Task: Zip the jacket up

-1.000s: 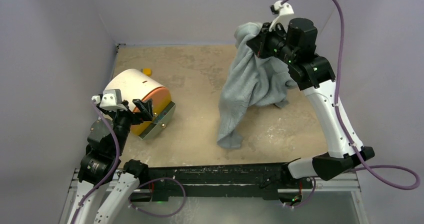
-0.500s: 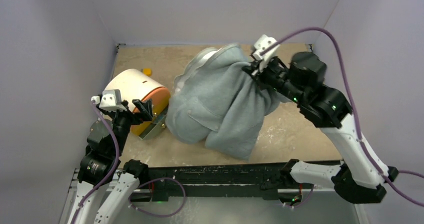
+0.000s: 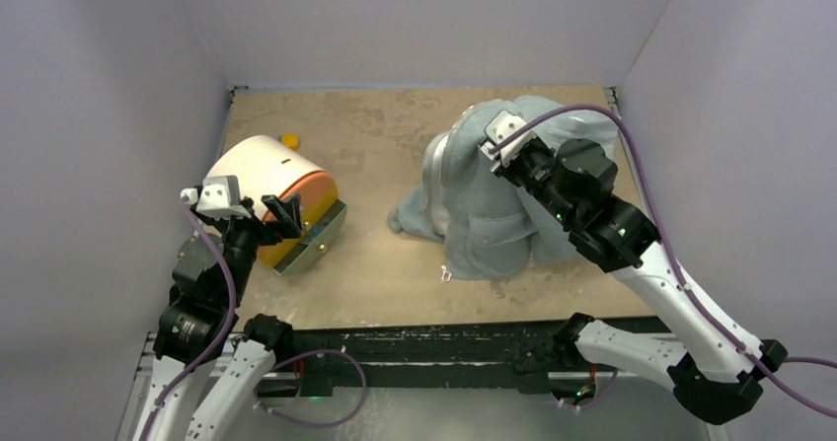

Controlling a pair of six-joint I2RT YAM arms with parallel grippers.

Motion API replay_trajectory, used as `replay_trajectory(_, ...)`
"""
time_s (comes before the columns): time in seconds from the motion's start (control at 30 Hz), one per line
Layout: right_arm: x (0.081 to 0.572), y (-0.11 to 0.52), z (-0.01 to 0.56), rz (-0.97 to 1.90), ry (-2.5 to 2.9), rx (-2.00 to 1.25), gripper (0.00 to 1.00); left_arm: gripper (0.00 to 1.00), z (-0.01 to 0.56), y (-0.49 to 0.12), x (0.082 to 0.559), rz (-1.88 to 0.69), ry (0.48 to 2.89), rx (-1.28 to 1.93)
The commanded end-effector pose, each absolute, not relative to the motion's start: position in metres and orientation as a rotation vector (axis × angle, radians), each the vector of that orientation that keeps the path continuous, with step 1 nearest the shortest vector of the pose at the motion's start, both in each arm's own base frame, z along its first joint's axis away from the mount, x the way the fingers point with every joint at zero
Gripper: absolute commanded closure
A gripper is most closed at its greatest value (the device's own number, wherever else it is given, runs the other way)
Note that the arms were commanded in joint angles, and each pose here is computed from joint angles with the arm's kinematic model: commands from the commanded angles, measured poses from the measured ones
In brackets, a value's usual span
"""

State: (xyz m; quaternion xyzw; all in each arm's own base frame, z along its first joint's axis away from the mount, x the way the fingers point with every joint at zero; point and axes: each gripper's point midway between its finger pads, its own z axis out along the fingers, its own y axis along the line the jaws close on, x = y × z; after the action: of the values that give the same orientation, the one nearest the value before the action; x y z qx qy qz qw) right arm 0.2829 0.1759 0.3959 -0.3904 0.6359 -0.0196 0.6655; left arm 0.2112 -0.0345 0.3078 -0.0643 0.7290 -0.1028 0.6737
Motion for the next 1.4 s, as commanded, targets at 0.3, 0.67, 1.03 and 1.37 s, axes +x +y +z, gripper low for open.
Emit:
replay_trajectory(0.3,0.162,0.205,0.505,0.264,0.658,-1.05,1.0,0.0,0.31,-0.036,0.215,-0.241,1.631,-0.158)
replay_trajectory(0.67,0.203,0.207,0.48,0.097,0.719,-1.036,0.99,0.0,0.309,-0.037,0.217,-0.242,1.639,-0.156)
replay_trajectory(1.03,0.404,0.253,0.388,0.018,1.045,-0.952,0.5,0.0,0.306,-0.038,0.219,-0.24,1.651,-0.151)
replay_trajectory(1.37,0.426,0.219,0.387,0.132,1.374,-0.596,0.04,0.0,0.307,-0.037,0.218,-0.237,1.646,-0.157)
